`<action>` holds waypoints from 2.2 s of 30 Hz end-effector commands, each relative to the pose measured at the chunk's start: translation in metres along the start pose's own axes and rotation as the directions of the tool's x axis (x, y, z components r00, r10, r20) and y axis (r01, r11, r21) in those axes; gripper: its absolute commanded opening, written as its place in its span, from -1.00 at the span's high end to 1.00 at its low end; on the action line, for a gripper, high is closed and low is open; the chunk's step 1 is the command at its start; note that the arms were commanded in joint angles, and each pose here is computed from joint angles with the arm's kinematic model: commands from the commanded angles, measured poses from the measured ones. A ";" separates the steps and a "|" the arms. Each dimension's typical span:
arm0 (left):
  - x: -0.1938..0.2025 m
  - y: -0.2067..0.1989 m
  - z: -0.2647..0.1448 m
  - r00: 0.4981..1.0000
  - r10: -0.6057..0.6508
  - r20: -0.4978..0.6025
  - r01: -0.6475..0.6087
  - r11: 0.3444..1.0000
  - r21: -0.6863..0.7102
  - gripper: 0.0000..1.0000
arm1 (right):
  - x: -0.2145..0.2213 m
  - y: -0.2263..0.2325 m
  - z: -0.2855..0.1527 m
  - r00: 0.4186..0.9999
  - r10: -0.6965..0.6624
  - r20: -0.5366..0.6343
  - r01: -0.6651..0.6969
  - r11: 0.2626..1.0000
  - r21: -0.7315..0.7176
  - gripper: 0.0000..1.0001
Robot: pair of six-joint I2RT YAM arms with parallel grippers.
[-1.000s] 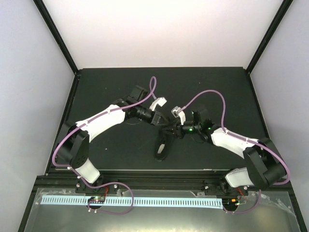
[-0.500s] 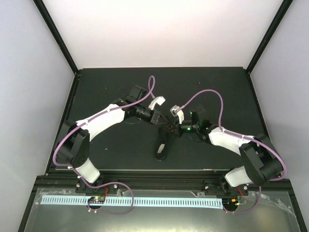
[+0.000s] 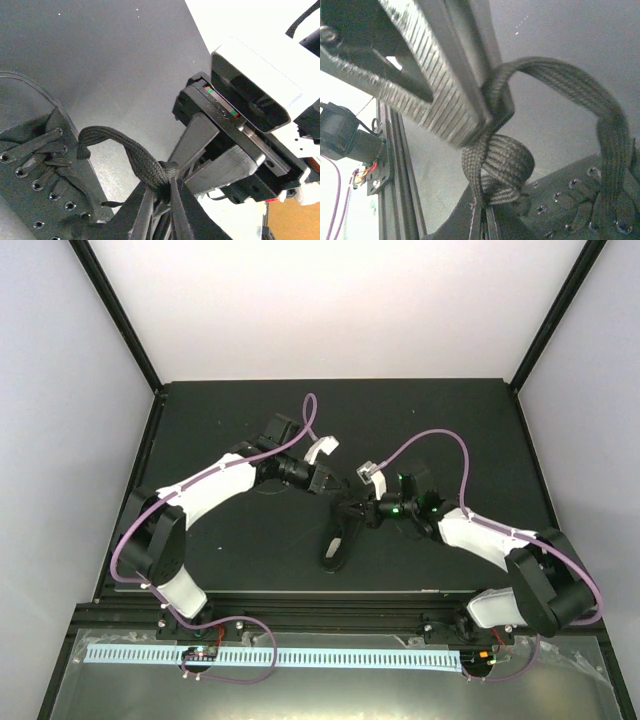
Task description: Tie the shoes
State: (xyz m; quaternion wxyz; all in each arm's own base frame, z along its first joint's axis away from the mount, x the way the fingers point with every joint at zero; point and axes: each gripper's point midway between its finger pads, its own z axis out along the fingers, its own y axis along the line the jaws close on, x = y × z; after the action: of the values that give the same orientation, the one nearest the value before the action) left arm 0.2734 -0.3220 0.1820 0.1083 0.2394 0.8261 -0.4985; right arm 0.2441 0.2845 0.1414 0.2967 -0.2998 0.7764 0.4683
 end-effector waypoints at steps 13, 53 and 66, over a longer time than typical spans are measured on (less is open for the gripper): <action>0.002 0.045 -0.030 0.989 0.090 0.117 -0.061 0.970 -0.234 -0.38 | 0.021 0.028 -0.009 0.981 0.139 -0.135 -0.155 0.981 -0.116 0.97; 0.094 -0.001 0.046 0.939 0.332 0.093 -0.325 0.942 -0.083 0.97 | 0.022 0.024 -0.008 0.945 0.274 -0.179 -0.290 0.954 -0.070 0.97; 0.114 -0.012 0.039 0.978 0.184 0.097 -0.177 0.981 -0.080 0.97 | 0.023 -0.007 -0.052 0.915 0.399 -0.056 -0.374 0.894 0.248 -0.78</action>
State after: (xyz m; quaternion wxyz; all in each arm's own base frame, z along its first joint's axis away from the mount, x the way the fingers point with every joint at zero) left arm 0.1741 -0.3269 0.1235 0.2187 0.3089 0.8018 -0.4624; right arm 0.2226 0.2495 0.1356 0.1696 -0.1691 0.8602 0.4501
